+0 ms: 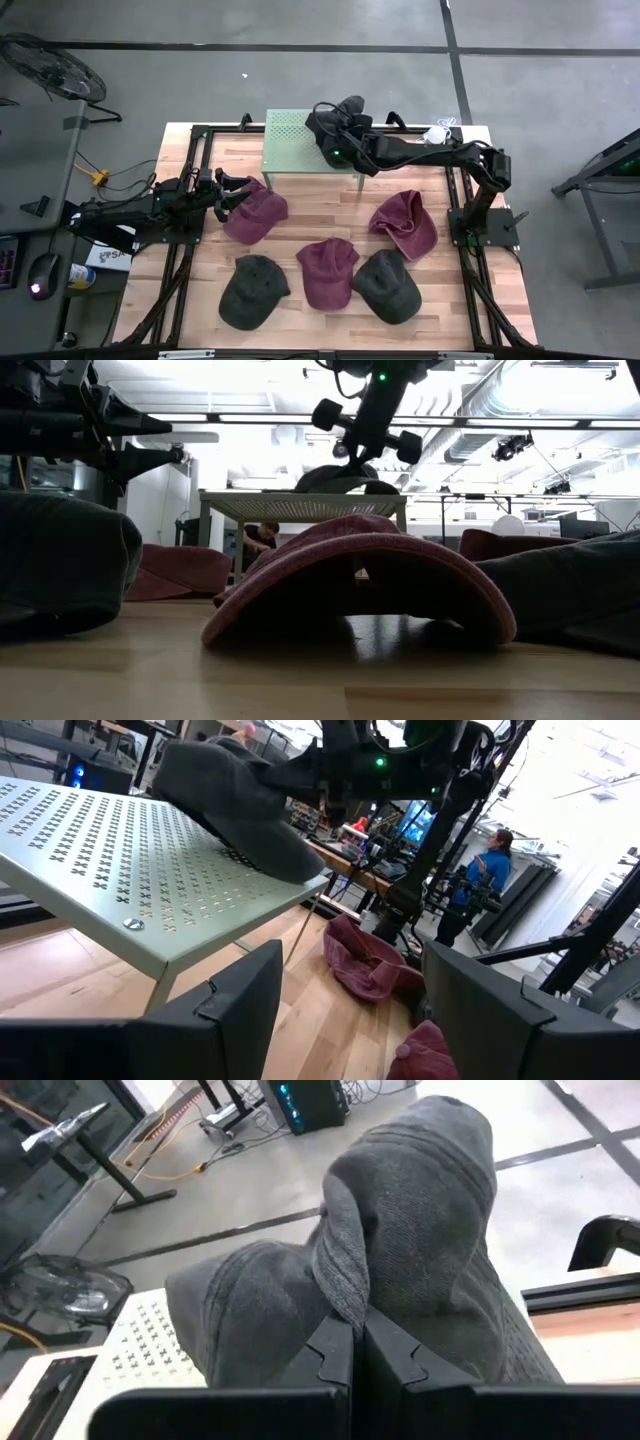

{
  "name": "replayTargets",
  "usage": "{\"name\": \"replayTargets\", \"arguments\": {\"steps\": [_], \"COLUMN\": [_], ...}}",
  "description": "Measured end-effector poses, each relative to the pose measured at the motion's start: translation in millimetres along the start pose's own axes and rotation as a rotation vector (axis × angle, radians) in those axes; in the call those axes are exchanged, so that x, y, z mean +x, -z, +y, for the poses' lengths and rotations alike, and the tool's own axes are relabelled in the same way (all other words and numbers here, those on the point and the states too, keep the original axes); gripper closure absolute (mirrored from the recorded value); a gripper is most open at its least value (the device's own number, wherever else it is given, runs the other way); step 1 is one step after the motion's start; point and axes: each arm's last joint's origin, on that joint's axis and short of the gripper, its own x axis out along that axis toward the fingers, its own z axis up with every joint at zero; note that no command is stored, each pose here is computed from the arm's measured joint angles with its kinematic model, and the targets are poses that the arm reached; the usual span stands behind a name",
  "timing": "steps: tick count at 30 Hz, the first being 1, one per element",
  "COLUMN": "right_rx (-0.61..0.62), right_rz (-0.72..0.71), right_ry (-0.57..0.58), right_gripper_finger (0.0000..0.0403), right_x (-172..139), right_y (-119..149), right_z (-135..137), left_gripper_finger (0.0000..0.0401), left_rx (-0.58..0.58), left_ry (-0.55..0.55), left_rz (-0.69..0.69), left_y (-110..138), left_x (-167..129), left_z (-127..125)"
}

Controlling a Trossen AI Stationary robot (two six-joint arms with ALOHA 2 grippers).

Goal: Pick & Place hat
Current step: Put the top black cap on the shelf

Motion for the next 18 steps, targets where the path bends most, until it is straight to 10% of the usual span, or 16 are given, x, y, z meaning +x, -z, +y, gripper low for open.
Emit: {"name": "replayTargets", "arguments": {"steps": [18], "right_rx": [-0.057], "right_rz": [-0.027], "right_ry": [-0.062], "right_gripper_finger": [0.0403], "right_x": [-26.6], "right_y": [-6.3], "right_z": [18.3], "left_gripper_finger": [0.0163], "left_rx": [0.000], "left_ry": [0.000], "left_rz": [0.000], "left_y": [0.0], "left_x": [0.0], "left_z": [0.0]}}
